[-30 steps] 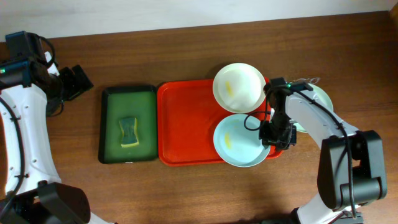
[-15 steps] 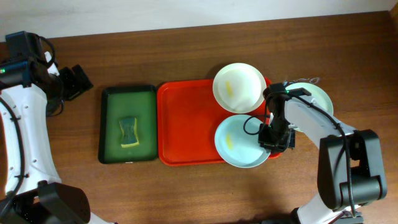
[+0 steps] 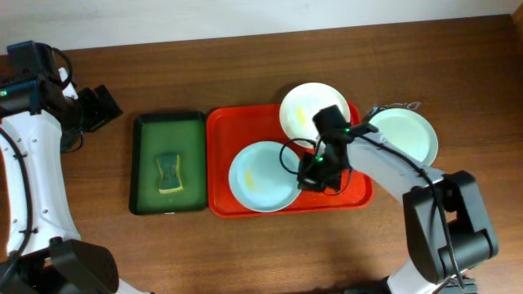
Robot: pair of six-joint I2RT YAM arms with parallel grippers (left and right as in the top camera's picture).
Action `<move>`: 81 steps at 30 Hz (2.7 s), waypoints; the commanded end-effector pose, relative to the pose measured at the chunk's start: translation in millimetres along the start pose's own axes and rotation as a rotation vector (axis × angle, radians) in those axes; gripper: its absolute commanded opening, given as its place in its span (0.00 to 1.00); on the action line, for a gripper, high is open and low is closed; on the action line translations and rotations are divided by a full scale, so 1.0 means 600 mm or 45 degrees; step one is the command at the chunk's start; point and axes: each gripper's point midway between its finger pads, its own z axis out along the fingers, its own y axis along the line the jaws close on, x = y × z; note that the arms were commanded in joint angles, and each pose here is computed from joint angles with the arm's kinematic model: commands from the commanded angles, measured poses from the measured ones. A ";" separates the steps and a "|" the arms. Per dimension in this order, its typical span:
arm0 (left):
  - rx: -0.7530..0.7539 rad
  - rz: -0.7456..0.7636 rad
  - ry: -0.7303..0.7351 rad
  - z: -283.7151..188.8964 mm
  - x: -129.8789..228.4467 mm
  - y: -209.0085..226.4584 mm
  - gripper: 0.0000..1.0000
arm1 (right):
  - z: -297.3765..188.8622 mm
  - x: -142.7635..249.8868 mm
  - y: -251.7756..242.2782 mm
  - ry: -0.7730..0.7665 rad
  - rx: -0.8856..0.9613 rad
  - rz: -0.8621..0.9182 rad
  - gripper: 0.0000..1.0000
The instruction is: Clean dirty plates on tray and stack at the side
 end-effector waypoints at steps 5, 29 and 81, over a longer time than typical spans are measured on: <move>0.015 -0.013 -0.019 -0.010 -0.005 -0.002 0.99 | 0.019 -0.015 0.050 -0.144 -0.024 0.209 0.04; 0.015 -0.013 -0.019 -0.010 -0.005 -0.002 0.99 | -0.045 -0.070 0.057 -0.304 0.124 -0.183 0.60; 0.051 -0.003 -0.148 -0.013 -0.046 -0.014 0.99 | 0.024 -0.082 0.008 -0.428 0.315 -0.350 0.04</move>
